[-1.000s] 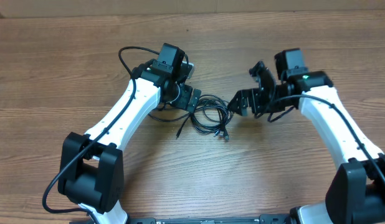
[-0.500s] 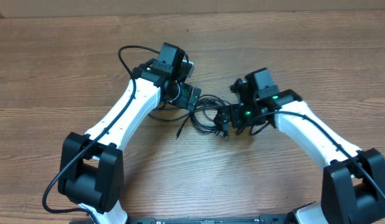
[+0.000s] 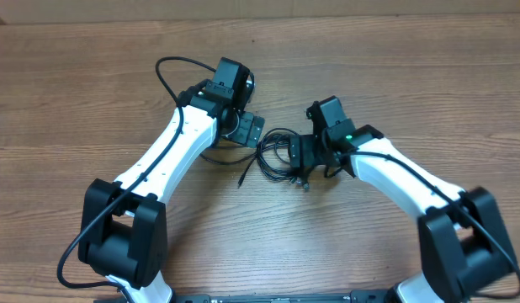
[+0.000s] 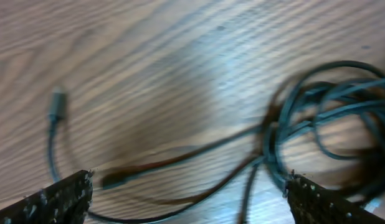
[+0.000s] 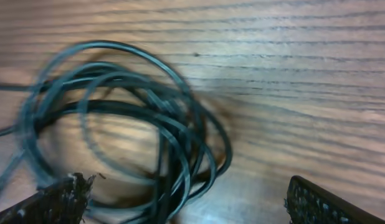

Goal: Untangle cables

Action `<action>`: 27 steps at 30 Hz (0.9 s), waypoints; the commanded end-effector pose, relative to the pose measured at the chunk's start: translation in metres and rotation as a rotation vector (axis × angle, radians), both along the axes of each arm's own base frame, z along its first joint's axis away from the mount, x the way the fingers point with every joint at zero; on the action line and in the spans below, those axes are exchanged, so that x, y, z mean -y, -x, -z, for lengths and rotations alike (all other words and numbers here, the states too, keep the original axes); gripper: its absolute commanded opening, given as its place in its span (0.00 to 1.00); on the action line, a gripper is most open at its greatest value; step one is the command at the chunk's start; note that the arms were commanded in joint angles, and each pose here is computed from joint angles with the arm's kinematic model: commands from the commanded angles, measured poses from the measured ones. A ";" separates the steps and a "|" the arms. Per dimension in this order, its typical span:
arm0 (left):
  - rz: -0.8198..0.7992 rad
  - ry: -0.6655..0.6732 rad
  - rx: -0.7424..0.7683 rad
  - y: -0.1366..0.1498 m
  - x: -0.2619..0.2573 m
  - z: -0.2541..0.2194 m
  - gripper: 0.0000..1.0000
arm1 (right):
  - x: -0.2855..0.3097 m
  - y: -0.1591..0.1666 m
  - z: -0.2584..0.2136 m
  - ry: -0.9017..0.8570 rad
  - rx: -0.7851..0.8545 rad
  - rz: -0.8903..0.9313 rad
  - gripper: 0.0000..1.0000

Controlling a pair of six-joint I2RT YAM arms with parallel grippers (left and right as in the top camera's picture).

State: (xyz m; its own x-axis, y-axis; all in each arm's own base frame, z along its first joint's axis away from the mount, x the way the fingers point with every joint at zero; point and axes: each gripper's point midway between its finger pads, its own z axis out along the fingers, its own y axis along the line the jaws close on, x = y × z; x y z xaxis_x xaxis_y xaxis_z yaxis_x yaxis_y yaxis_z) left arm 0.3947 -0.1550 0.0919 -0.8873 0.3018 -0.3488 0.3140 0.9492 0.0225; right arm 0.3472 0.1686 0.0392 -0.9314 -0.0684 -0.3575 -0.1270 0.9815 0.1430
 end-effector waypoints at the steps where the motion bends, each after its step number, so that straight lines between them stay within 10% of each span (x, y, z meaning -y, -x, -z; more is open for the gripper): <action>1: -0.054 -0.096 0.068 -0.013 -0.016 -0.010 1.00 | 0.007 -0.004 0.018 0.047 -0.010 0.027 1.00; 8: -0.080 -0.096 0.067 -0.017 -0.026 -0.010 1.00 | 0.013 -0.017 0.018 0.078 0.042 0.055 0.93; 18: -0.087 -0.075 0.072 -0.020 -0.028 -0.010 0.99 | 0.014 -0.023 0.016 0.072 0.063 0.063 0.49; 27: -0.087 -0.074 0.076 -0.021 -0.027 -0.010 1.00 | 0.006 -0.025 0.014 0.029 0.069 0.048 0.47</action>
